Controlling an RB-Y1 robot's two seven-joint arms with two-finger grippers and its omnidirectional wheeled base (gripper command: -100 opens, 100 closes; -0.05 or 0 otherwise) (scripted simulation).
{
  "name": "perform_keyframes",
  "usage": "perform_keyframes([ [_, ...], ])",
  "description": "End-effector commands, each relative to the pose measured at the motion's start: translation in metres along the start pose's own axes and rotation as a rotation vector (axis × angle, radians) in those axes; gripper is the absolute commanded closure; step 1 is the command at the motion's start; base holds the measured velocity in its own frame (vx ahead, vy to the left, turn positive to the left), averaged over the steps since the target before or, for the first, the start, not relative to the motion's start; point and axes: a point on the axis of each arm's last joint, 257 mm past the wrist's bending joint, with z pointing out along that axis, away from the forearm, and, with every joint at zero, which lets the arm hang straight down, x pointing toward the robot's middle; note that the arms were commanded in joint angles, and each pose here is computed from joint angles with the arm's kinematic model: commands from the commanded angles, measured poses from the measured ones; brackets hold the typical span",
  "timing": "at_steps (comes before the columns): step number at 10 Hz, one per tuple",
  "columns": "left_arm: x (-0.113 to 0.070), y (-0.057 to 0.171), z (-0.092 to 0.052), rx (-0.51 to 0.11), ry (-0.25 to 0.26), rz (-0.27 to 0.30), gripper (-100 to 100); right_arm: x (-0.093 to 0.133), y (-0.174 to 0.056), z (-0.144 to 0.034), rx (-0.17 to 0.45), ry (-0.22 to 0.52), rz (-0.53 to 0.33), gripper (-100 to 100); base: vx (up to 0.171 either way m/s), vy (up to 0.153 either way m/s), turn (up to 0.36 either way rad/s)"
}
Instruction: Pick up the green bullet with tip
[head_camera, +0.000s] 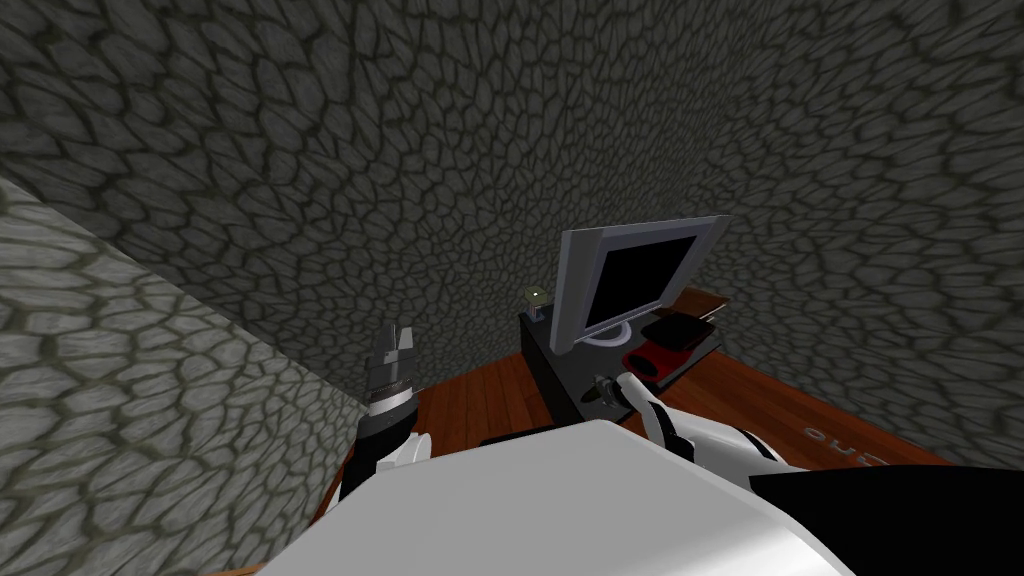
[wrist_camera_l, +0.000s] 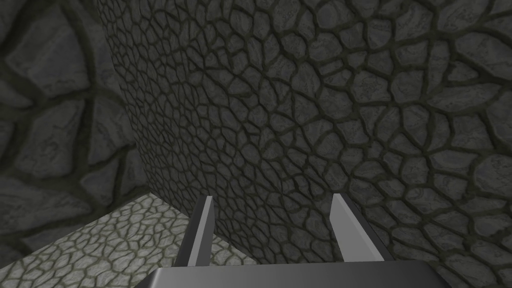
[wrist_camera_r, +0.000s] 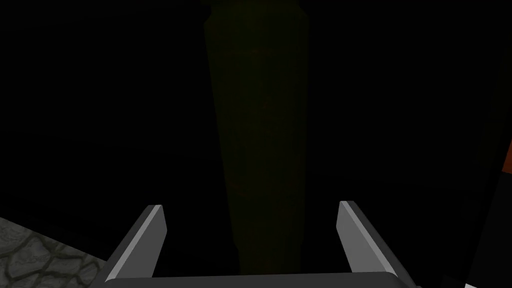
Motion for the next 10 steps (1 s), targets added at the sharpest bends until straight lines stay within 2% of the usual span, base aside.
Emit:
perform_keyframes([
  [1, 0.0, 0.0, 0.0, 0.0, 0.0, 0.0, 0, 0.0, 0.0, 0.0, 0.0, 0.0, 0.0, 100, 0.0, 0.0, 0.0],
  [5, 0.0, 0.0, 0.0, 0.0, 0.0, 0.0, 0, 0.0, 0.0, 0.0, 0.0, 0.0, -0.001, 100, 0.0, 0.0, 0.0],
  [6, 0.0, 0.0, 0.0, 0.0, 0.0, 0.0, 0, 0.0, 0.0, 0.0, 0.0, 0.0, -0.001, 0, 0.0, 0.0, 0.0],
  [7, 0.0, 0.0, 0.0, 0.0, 0.0, 0.0, 0, 0.015, -0.005, -0.008, -0.001, 0.001, 0.004, 100, -0.055, 0.042, 0.036],
  [9, 0.0, 0.0, 0.0, 0.0, 0.0, 0.0, 0, 0.015, -0.005, -0.008, -0.001, 0.001, 0.004, 100, -0.046, 0.037, -0.001],
  [10, 0.0, 0.0, 0.0, 0.0, 0.0, 0.0, 0, 0.027, -0.01, -0.014, -0.003, 0.003, 0.009, 100, -0.039, 0.044, 0.028],
])
